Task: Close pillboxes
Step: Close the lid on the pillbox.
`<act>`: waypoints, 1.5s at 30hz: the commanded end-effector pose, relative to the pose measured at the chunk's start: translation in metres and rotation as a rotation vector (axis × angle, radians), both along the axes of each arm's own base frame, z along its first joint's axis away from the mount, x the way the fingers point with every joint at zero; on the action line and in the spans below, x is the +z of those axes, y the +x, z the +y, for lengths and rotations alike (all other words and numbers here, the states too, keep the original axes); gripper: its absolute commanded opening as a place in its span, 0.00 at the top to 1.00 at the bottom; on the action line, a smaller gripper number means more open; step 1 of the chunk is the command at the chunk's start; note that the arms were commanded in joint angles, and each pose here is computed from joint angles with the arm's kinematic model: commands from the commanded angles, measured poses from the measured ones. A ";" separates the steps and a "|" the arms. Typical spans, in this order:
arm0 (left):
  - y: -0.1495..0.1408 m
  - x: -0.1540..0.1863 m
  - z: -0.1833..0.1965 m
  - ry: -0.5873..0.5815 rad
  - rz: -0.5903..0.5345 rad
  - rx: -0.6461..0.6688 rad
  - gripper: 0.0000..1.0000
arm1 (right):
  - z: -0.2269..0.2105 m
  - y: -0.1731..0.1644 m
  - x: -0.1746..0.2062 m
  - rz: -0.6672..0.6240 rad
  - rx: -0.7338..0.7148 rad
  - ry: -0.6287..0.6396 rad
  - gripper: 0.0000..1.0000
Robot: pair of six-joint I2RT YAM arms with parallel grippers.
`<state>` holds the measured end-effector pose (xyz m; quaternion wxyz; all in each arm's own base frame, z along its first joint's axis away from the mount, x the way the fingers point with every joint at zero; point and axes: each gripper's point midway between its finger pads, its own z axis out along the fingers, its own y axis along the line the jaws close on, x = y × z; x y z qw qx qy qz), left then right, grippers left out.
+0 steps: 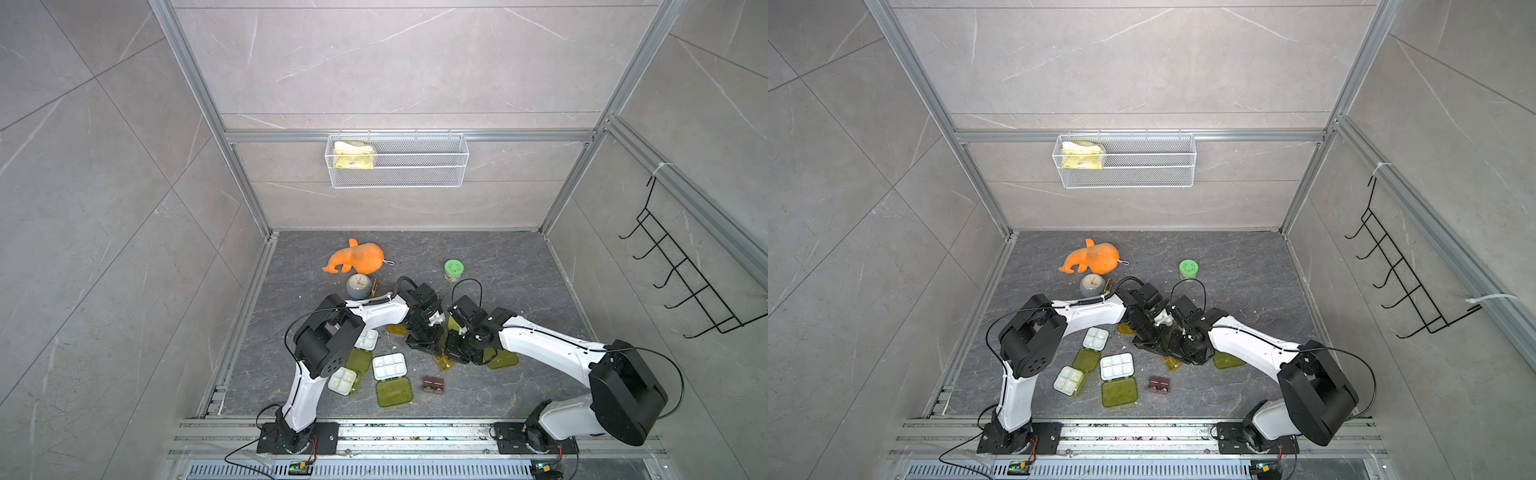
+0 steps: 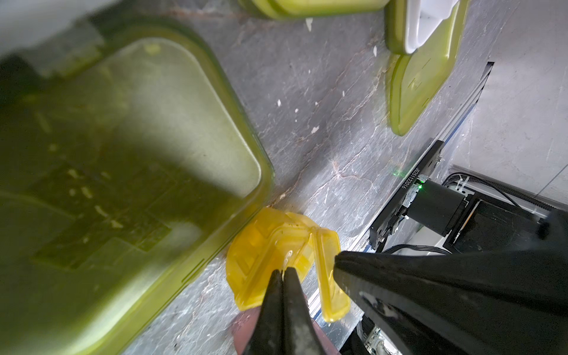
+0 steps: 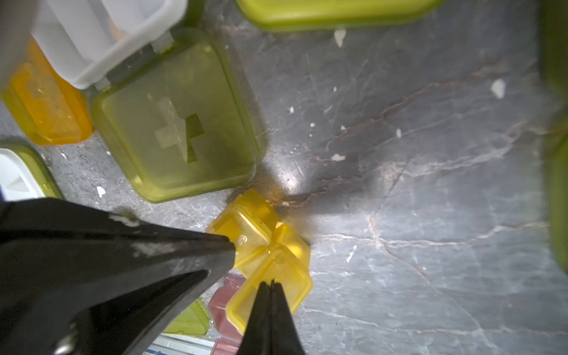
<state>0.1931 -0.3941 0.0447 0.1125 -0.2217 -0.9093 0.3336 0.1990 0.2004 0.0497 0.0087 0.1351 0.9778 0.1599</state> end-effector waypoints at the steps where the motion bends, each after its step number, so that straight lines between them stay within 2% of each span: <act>1: -0.003 -0.002 0.000 0.011 0.012 -0.018 1.00 | 0.001 -0.007 -0.011 0.035 -0.019 0.009 1.00; 17: -0.003 -0.002 0.001 0.017 0.011 -0.014 1.00 | 0.007 -0.011 -0.023 0.056 -0.022 0.046 1.00; 45: -0.002 -0.006 0.001 0.027 0.021 -0.003 1.00 | -0.013 -0.032 -0.039 0.096 -0.032 -0.003 1.00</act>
